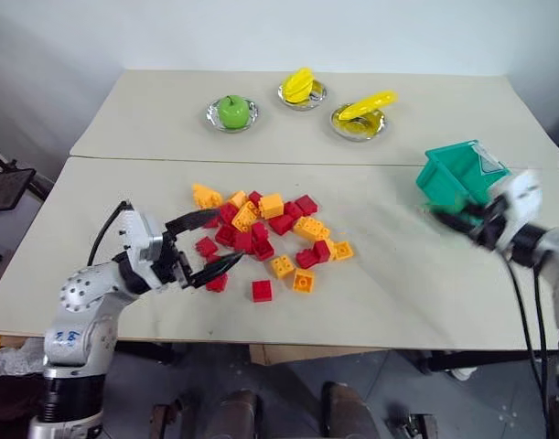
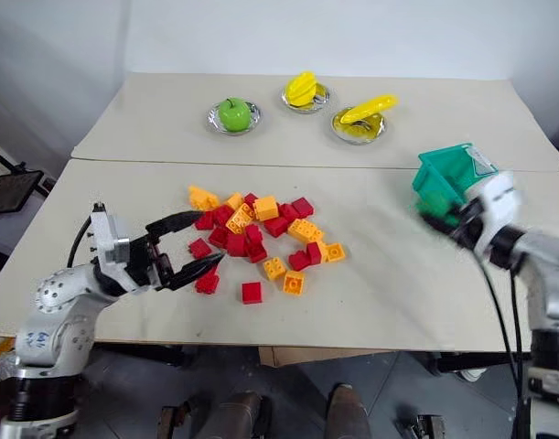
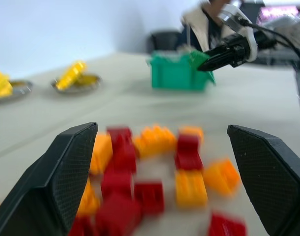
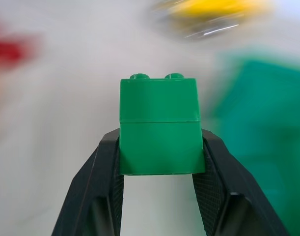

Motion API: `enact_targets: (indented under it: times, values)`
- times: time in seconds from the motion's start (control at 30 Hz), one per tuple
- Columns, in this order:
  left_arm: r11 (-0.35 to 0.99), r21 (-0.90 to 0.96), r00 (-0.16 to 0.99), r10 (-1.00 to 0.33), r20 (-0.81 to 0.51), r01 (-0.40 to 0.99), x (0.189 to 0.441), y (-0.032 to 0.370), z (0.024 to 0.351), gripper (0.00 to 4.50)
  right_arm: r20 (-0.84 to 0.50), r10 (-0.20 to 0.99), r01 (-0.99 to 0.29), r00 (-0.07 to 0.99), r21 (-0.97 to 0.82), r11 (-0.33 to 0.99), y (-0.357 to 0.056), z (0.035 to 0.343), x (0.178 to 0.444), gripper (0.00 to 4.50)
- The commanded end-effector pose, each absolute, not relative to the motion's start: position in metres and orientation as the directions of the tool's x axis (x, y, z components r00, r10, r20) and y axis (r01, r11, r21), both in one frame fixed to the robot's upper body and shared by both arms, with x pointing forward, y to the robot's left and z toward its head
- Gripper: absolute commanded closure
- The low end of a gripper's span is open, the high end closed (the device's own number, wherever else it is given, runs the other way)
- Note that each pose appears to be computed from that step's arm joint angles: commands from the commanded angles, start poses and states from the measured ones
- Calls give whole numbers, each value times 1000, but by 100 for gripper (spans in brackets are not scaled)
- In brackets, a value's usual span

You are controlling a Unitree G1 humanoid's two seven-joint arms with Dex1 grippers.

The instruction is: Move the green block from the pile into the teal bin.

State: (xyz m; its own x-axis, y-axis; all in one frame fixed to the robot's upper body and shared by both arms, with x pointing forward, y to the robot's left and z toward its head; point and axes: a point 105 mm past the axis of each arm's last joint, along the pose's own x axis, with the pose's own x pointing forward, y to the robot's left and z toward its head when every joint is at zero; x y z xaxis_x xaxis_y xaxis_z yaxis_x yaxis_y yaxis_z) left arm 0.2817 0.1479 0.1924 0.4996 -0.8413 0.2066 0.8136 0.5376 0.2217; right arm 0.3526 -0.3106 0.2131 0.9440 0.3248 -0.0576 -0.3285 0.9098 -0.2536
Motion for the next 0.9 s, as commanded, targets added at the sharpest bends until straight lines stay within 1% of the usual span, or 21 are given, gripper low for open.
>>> enact_targets:
  times: [0.03,0.1,0.3,0.4,0.43,0.57,0.6,0.67,0.73,0.77,0.83,0.9]
  values:
    - [546,214,497,-832,245,810,281,141,202,0,32,146,-132,989,-266,955,-344,237,359,301]
    - [538,204,489,-837,245,818,281,137,201,0,35,93,-80,995,-271,959,-353,240,365,301]
    - [524,200,479,-846,234,828,281,133,199,0,26,32,-27,999,-187,982,-362,234,382,301]
    - [523,204,478,-847,232,827,282,134,200,0,8,30,-28,1000,-182,983,-363,230,386,194]
    - [524,204,479,-846,233,827,282,134,200,0,5,50,-48,999,-178,983,-362,230,386,161]
    - [526,215,483,-847,221,823,283,139,199,0,55,77,-64,995,-211,975,-362,239,383,25]
    - [526,221,485,-848,214,821,283,141,199,0,74,105,-86,992,-220,972,-360,242,381,4]
    - [533,269,503,-846,178,802,283,150,196,0,156,297,-251,942,-259,933,-336,255,369,4]
    - [545,306,529,-837,139,781,283,163,192,0,185,476,-413,860,-295,861,-313,256,350,4]
    - [554,313,548,-829,116,771,283,173,188,0,176,542,-480,822,-299,825,-304,251,340,4]
    - [566,329,580,-812,67,756,283,189,181,0,124,634,-572,763,-328,752,-288,235,322,4]
    - [575,333,605,-796,18,747,280,204,171,0,-32,729,-685,684,-373,626,-270,200,297,4]
